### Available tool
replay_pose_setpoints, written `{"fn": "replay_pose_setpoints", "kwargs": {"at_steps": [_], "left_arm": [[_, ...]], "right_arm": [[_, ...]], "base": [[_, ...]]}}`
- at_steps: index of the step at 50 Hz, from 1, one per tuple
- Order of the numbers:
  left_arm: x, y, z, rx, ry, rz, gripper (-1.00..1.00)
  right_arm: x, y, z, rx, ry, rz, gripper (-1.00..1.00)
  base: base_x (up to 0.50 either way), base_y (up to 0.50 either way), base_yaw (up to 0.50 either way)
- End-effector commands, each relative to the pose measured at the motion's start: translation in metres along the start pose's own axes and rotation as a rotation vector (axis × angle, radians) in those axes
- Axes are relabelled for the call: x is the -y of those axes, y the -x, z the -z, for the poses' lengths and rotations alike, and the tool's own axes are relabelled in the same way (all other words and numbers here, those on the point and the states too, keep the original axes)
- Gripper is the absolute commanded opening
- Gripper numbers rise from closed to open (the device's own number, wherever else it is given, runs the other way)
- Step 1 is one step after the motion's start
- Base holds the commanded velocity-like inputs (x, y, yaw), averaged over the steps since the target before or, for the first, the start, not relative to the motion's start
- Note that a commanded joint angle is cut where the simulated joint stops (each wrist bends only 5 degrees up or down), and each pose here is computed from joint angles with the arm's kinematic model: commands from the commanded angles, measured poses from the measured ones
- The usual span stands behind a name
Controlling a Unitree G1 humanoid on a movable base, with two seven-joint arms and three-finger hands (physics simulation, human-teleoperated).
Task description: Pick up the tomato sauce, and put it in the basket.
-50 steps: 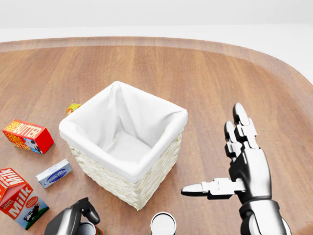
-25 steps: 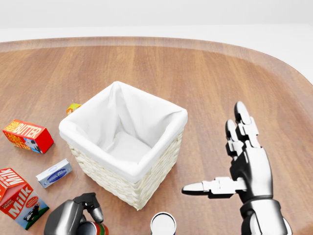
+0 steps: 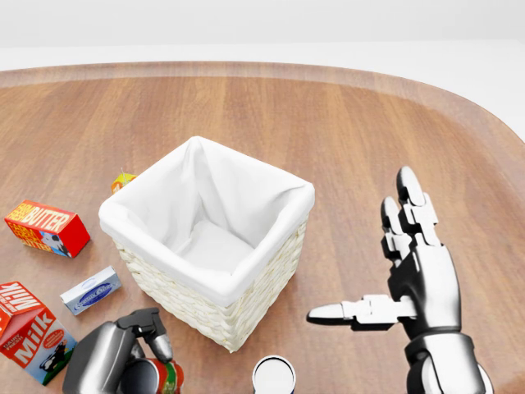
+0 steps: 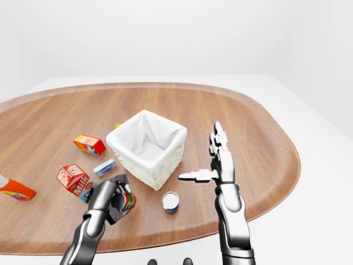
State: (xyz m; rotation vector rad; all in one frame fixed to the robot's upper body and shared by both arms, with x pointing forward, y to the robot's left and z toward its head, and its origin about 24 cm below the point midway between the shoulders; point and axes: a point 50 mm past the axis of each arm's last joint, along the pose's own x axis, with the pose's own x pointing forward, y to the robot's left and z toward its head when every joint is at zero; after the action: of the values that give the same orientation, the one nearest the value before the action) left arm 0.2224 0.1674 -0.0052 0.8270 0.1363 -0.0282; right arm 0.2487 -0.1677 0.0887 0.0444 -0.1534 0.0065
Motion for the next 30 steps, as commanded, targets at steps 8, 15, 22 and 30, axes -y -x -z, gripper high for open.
{"fn": "replay_pose_setpoints", "kwargs": {"at_steps": [8, 15, 22, 30], "left_arm": [[-0.027, 0.005, -0.024, 0.059, 0.058, -0.047, -1.00], [-0.041, 0.009, -0.035, 0.077, 0.073, -0.063, -1.00], [-0.048, 0.012, -0.042, 0.091, 0.081, -0.066, -1.00], [-0.056, 0.018, -0.055, 0.142, 0.082, -0.073, -1.00]], "right_arm": [[0.000, -0.001, 0.004, -0.019, -0.001, 0.000, 1.00], [0.000, -0.001, 0.004, -0.016, 0.000, 0.001, 1.00], [0.000, -0.001, 0.004, -0.018, 0.001, 0.000, 1.00], [0.000, 0.000, 0.004, -0.018, 0.001, 0.000, 1.00]], "base": [[0.00, 0.00, 0.00], [0.00, 0.00, 0.00], [0.00, 0.00, 0.00], [0.00, 0.00, 0.00]]}}
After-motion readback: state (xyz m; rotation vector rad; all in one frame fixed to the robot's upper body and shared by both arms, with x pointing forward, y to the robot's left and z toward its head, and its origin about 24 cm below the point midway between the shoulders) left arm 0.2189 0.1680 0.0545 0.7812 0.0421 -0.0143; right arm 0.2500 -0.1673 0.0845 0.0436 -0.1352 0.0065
